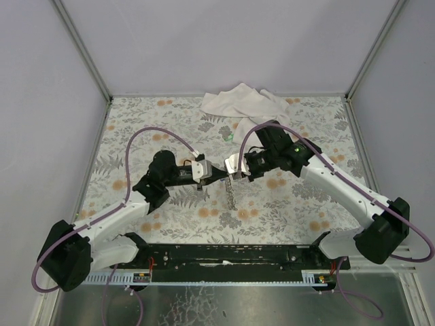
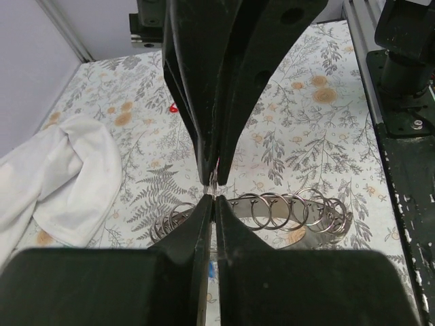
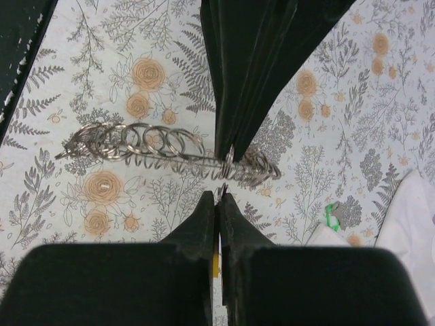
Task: Remove the keys from the keyring
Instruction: Remove the key from the keyring.
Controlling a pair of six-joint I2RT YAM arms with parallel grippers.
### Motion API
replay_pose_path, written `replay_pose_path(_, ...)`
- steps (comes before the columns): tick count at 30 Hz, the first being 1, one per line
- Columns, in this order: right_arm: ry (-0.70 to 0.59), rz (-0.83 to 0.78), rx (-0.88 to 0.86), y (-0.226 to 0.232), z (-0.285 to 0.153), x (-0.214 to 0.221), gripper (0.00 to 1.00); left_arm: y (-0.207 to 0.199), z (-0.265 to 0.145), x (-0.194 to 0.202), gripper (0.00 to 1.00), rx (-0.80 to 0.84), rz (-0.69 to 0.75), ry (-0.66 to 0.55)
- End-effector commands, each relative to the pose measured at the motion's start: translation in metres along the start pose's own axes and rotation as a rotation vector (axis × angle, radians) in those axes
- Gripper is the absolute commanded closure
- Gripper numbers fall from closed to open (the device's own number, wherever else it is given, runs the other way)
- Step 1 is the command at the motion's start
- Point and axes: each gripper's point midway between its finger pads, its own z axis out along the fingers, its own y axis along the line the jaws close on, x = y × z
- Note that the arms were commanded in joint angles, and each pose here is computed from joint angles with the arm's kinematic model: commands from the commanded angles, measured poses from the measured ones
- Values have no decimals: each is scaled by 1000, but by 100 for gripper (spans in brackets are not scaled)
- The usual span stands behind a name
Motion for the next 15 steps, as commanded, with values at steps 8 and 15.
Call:
replay_pose_path(8,-40,-85,13,0,8,5,100,6,-5,-21,100,-101,-27,-160)
replay_pose_path(15,-46,-27,39,-8,8,5,100,18,-9,-12,100,-185,-51,-117)
